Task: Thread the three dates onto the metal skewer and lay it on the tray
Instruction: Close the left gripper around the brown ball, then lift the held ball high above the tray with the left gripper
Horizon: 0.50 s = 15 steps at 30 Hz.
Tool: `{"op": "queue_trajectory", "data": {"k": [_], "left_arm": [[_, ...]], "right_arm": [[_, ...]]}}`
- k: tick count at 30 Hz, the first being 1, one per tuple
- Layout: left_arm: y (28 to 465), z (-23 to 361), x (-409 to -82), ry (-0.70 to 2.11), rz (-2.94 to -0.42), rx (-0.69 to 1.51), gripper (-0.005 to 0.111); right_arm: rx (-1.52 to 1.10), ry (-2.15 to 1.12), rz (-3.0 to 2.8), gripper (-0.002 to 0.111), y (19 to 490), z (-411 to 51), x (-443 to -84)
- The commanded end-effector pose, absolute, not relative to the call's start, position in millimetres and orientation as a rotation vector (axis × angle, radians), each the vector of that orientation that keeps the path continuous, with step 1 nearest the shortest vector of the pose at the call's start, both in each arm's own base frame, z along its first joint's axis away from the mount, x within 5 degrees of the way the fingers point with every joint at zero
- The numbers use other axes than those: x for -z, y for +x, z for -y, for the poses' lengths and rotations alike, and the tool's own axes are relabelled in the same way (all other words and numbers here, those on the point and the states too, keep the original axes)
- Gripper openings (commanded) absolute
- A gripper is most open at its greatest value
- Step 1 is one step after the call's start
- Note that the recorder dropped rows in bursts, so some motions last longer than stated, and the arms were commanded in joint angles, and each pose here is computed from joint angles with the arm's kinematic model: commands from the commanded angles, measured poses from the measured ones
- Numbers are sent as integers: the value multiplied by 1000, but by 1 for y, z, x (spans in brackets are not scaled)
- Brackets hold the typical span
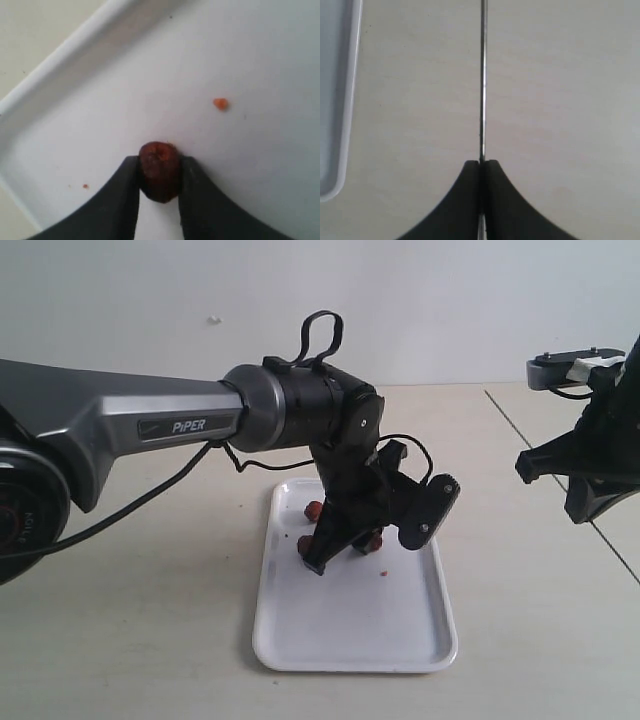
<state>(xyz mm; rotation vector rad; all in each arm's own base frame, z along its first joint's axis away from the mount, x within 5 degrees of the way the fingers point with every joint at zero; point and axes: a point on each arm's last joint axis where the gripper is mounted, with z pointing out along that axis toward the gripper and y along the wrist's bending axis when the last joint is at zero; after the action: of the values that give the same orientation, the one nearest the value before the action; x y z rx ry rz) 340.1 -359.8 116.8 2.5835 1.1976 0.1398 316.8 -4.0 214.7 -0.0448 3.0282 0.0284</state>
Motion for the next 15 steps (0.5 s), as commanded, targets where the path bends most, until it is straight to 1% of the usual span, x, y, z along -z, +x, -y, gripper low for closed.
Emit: {"op": "queue_trajectory", "data": {"k": [1,4,6,11,14,15], "left_arm": [[340,359,-111,2570,-1246,-114,21],[340,359,-112,2557,-1267,-111,27],[340,359,-116,2529,-1302,-108,27],[348,353,-140,2360,-1459,-83,27],[356,345,-157,2224,-1560,26,27],[360,342,-167,2142,-1605,103,27]], "right_arm": [[-27,-41,-3014,0,319,6,-216],[-27,-41,-3014,0,319,6,-216],[-27,-41,-3014,0,319,6,-216],[-27,-41,-3014,0,319,6,-216],[-28,-41,-3021,0,318,6,-216],[-28,-41,-3021,0,318,6,-216]]}}
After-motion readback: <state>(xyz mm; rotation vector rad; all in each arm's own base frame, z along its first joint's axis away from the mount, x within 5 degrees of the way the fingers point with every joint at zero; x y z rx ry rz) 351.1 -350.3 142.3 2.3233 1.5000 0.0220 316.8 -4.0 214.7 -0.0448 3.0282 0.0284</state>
